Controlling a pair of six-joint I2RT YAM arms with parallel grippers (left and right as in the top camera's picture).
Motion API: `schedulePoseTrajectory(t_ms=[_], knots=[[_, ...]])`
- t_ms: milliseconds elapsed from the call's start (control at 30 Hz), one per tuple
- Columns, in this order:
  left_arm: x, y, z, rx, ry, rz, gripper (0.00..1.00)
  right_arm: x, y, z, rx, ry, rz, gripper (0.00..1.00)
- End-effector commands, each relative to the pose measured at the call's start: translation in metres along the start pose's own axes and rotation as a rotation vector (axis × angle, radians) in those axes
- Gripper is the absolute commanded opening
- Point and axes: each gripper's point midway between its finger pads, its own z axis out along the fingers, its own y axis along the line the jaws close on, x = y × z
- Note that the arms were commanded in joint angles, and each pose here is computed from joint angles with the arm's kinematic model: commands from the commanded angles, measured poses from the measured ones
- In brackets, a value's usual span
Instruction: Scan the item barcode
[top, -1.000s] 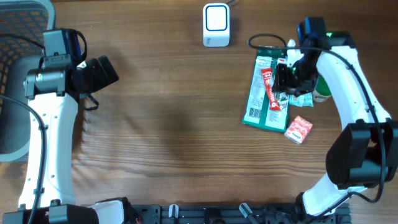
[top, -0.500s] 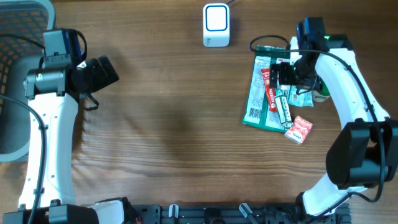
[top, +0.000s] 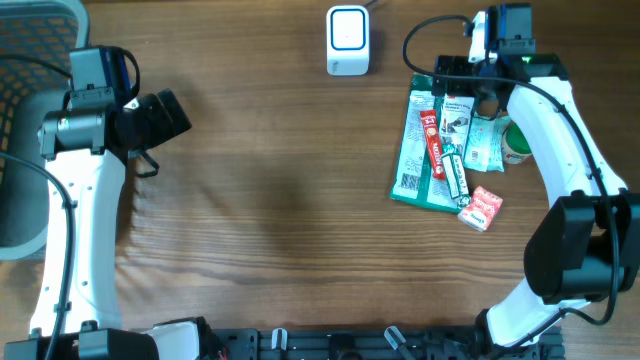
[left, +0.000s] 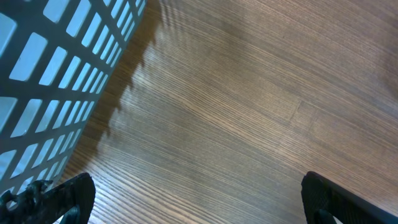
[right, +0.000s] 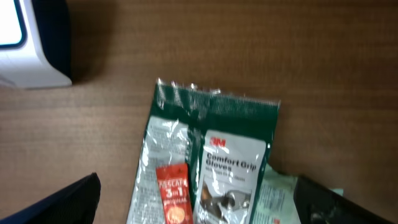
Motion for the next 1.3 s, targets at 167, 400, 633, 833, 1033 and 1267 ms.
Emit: schedulePoseTrajectory(t_ms=[167,400,633,833,1033,1267], knots=[[-0.004,-0.001,-0.001,0.006,-0.009,-0.006,1.00,-0.008,0.000,0.001,0.010,-0.023,-0.004,1.00],[-0.004,-0.001,-0.001,0.006,-0.009,-0.006,1.00,-0.008,0.000,0.001,0.010,-0.023,-0.004,1.00],[-0.004,-0.001,-0.001,0.006,-0.009,-0.006,1.00,-0.008,0.000,0.001,0.010,-0.022,-0.004,1.00],[-0.004,-0.001,-0.001,0.006,-0.009,-0.006,1.00,-0.008,0.000,0.001,0.010,-0.022,-0.004,1.00],[-0.004,-0.001,-0.001,0.006,-0.009,-0.006,1.00,-0.008,0.000,0.001,0.010,-0.023,-0.004,1.00],[-0.004,-0.001,-0.001,0.006,-0.009,-0.006,1.00,-0.015,0.002,-0.024,0.005,-0.071,-0.008,0.99]])
